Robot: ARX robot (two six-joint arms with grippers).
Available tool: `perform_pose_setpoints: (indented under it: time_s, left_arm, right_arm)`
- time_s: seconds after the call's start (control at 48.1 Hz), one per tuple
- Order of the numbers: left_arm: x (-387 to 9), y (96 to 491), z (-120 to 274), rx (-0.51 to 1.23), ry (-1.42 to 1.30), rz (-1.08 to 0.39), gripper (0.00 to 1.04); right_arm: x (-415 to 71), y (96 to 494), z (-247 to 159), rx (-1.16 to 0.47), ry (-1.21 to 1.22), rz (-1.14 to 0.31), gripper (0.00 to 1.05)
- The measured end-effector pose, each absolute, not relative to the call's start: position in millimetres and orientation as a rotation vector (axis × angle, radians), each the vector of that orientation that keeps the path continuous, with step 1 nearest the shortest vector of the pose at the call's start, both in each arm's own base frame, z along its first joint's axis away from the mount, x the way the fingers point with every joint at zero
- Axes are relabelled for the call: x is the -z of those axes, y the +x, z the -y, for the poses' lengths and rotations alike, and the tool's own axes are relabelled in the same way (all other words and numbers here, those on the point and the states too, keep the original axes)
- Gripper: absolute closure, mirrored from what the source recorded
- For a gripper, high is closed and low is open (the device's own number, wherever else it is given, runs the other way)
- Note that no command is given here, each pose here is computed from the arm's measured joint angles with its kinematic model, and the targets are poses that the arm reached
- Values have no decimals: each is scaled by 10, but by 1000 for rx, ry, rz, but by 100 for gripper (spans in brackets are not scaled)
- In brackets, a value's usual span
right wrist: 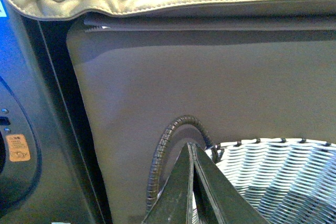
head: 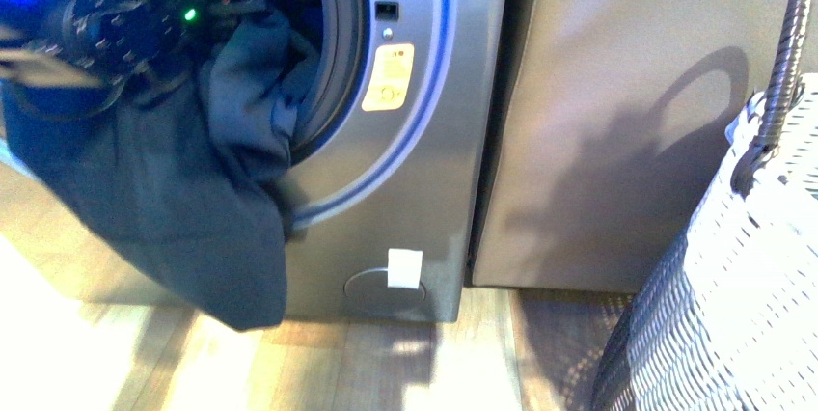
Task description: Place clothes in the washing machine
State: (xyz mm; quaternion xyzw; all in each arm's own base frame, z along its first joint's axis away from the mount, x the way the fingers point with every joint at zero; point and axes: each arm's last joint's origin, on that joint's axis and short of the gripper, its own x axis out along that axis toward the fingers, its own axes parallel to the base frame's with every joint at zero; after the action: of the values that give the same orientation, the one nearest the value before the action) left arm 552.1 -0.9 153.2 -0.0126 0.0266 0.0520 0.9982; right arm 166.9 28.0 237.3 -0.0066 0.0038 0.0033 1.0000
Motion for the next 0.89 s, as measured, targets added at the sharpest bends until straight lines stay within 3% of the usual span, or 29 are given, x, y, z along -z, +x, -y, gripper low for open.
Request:
perform_pose_setpoints:
  time_s: [0.353, 0.582, 0.893]
  left_arm:
    - [-1615, 5798, -50, -221, -12, -31, 94]
    - [-1855, 5922, -82, -292, -16, 59, 94]
    - [-2034, 5995, -61, -304, 6, 115, 94]
  right_arm:
    - [-2061, 1457, -137, -5, -12, -7, 102]
    - [-1926, 1345, -8, -2, -11, -2, 102]
    - [-1829, 1250, -3, -1, -10, -1, 102]
